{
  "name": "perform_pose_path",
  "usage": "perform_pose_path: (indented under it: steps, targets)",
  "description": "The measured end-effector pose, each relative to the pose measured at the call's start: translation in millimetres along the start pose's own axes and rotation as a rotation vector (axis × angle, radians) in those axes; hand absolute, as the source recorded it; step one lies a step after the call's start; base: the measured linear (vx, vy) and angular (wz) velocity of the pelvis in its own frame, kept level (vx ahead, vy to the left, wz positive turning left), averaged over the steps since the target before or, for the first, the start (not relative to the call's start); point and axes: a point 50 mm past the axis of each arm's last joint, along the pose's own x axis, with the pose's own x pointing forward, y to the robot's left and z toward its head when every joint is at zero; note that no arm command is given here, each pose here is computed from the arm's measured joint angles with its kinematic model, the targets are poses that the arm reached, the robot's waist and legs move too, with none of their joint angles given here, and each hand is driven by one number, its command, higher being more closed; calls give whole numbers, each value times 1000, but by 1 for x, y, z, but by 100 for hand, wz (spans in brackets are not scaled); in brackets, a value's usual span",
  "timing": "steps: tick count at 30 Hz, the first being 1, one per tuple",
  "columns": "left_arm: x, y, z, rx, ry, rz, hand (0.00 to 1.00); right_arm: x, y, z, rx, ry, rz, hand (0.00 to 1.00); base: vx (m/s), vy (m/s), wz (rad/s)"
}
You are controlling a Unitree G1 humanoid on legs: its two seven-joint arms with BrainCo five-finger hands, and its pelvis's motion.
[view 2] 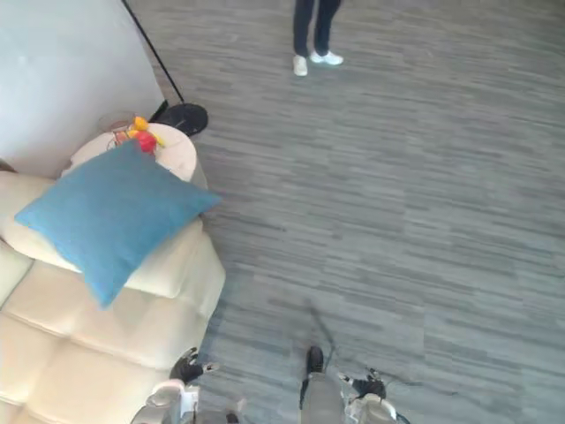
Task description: Pick up cushions and gather them together orderly.
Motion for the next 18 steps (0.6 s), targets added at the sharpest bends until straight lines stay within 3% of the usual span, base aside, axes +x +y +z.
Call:
perform_pose_path:
  steps: [8, 18]
  targets:
    - [0, -7, 15, -38, -72, -17, 0, -3, -1, -6, 26, 0, -4, 0, 301, -215, 69]
    - [4, 1, 17, 34, -62, -22, 0, -4, 12, -3, 90, -8, 18, 0, 270, 66, 60]
